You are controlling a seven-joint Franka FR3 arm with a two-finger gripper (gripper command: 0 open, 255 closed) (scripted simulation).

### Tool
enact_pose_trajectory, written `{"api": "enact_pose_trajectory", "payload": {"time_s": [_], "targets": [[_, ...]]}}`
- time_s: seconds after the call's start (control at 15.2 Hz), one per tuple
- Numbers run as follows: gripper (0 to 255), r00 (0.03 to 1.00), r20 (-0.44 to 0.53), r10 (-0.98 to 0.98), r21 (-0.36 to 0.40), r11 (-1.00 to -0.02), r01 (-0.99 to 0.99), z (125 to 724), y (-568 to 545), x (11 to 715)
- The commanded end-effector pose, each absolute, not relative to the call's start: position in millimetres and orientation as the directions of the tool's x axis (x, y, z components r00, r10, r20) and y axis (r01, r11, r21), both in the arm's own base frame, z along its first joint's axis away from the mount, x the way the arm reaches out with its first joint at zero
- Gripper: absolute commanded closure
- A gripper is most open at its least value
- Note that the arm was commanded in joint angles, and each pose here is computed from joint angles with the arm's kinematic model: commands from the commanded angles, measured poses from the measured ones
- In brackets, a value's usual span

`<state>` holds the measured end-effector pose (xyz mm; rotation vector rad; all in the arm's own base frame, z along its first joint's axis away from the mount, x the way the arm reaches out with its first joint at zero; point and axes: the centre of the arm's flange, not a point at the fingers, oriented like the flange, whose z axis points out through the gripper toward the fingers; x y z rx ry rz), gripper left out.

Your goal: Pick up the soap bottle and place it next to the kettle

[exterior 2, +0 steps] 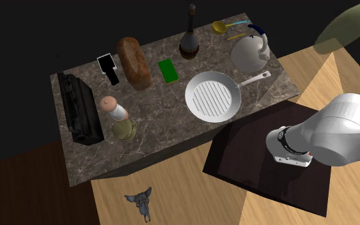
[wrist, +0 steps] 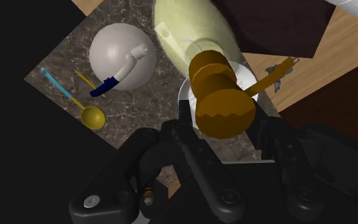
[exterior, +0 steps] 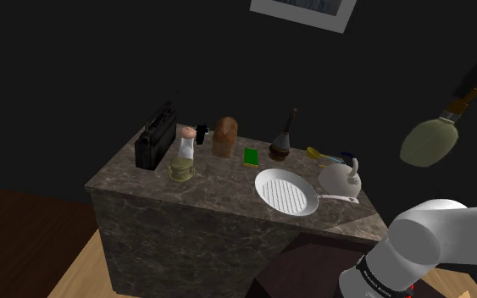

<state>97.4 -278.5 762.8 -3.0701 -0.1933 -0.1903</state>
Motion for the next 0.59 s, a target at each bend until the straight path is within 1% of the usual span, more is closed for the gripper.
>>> {"api": "enact_pose_trajectory", "payload": {"time_s": [0.0, 0.53], "targets": [[255, 0.984, 0.126, 0.122, -0.052, -0.990, 0.130, 765, -289, 74], [255, 0.984, 0.126, 0.122, -0.052, -0.990, 0.130, 729, -293, 67]]}}
